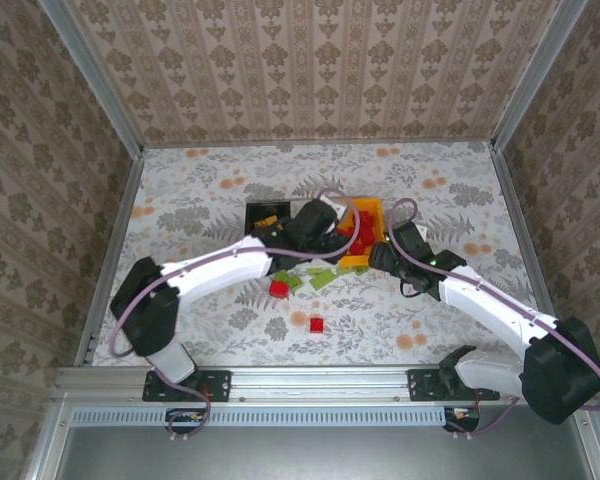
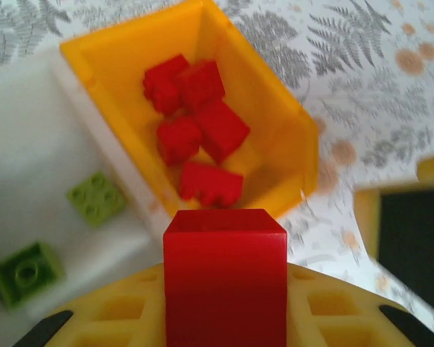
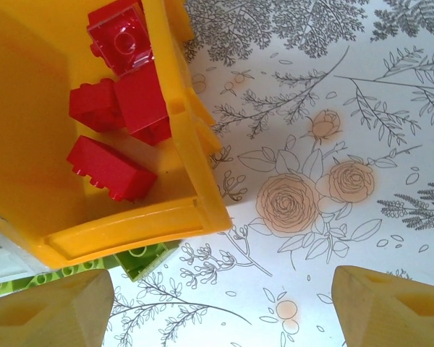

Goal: Sort the legos into containers by color

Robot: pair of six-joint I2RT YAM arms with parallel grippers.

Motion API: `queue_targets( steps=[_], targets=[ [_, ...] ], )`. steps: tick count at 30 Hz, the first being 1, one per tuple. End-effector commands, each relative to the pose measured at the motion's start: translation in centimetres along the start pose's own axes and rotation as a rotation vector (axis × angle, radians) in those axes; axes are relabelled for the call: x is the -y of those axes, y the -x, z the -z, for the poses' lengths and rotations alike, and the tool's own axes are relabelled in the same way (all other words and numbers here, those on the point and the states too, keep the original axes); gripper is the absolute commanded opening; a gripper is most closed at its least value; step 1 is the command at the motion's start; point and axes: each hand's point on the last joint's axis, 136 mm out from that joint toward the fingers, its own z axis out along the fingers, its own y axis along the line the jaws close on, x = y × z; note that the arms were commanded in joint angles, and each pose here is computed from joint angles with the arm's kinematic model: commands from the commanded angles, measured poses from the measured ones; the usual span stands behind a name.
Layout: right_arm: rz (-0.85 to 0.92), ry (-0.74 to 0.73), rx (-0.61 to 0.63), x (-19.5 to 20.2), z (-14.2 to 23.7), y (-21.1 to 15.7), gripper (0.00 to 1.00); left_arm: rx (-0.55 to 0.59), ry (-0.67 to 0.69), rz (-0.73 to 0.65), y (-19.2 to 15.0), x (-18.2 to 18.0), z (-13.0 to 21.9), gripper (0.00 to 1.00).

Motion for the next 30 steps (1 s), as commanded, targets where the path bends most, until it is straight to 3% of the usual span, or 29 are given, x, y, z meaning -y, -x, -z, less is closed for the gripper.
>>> queue_targets(
  steps=[1, 7, 17, 20, 24, 30],
  targets=[
    [-0.029, -0.015, 0.028, 0.8, 0.4, 0.2, 0.81, 0.026, -0.043, -0.031, 2.6, 0.0, -1.9, 0.30],
    [-0.025, -0.017, 0.020, 1.1, 0.4, -0.3, 0.81, 0.029, -0.067, -0.001, 4.9, -0.1, -5.1, 0.31],
    [0.002, 0.075, -0.031, -0.2, -0.1, -1.7, 0.82, 0.051, -0.096, 0.065, 7.6, -0.6, -6.6, 0.52],
    [0.048, 0.154, -0.054, -1.7, 0.2, -2.8, 0.83, 0.093, -0.123, 0.081, 8.6, -0.3, -4.6, 0.55],
    [0.136, 0.227, -0.078, -3.9, 0.9, -4.6, 0.84, 0.174, -0.139, 0.087, 9.3, -0.1, -0.3, 0.67],
    [0.306, 0.337, -0.165, -8.3, 1.8, -8.7, 0.84, 0.263, -0.121, 0.125, 6.2, -1.2, 6.1, 0.79]
  ],
)
